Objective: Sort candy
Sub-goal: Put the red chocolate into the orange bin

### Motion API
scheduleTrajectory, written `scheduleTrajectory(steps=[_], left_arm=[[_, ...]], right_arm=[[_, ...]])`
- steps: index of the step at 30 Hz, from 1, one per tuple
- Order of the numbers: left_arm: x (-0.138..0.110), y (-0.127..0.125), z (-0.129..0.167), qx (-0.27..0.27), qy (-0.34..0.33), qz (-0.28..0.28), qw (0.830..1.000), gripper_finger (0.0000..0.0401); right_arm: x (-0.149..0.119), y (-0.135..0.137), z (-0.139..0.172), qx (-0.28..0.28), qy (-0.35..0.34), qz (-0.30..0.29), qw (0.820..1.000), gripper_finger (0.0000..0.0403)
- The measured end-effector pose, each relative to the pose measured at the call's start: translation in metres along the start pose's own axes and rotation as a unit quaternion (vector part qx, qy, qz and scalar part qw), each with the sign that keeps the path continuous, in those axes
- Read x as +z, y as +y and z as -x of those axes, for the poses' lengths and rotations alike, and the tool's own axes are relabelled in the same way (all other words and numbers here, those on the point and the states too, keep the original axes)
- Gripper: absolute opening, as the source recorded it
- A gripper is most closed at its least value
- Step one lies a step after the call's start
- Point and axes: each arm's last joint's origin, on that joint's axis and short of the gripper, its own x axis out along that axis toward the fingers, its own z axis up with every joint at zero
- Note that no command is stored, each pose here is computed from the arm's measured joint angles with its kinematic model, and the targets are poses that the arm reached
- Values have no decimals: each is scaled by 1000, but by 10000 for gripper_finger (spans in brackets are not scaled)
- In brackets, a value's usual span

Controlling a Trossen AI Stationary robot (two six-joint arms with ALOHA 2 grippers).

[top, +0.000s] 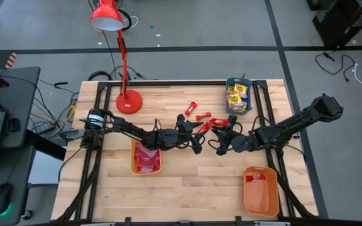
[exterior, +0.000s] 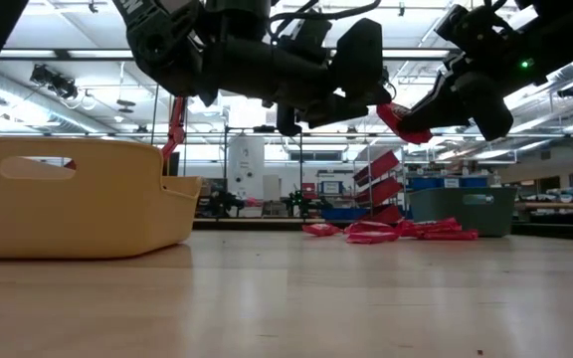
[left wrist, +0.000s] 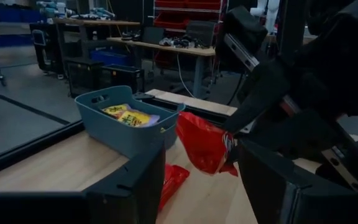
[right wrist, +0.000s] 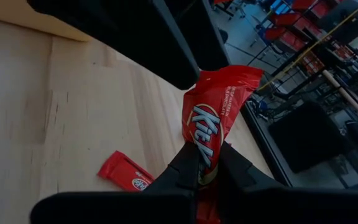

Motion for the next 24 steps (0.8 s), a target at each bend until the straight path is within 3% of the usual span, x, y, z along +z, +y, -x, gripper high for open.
scheduleTrajectory(steps=[7,24], left_arm=[[0,4,-3,-8,5,15,1000,164],[0,5,-3,-9,6,21,1000,5]], right_arm=[[0,0,0,0,0,-1,1000,26],[0,0,0,0,0,-6,1000,26]])
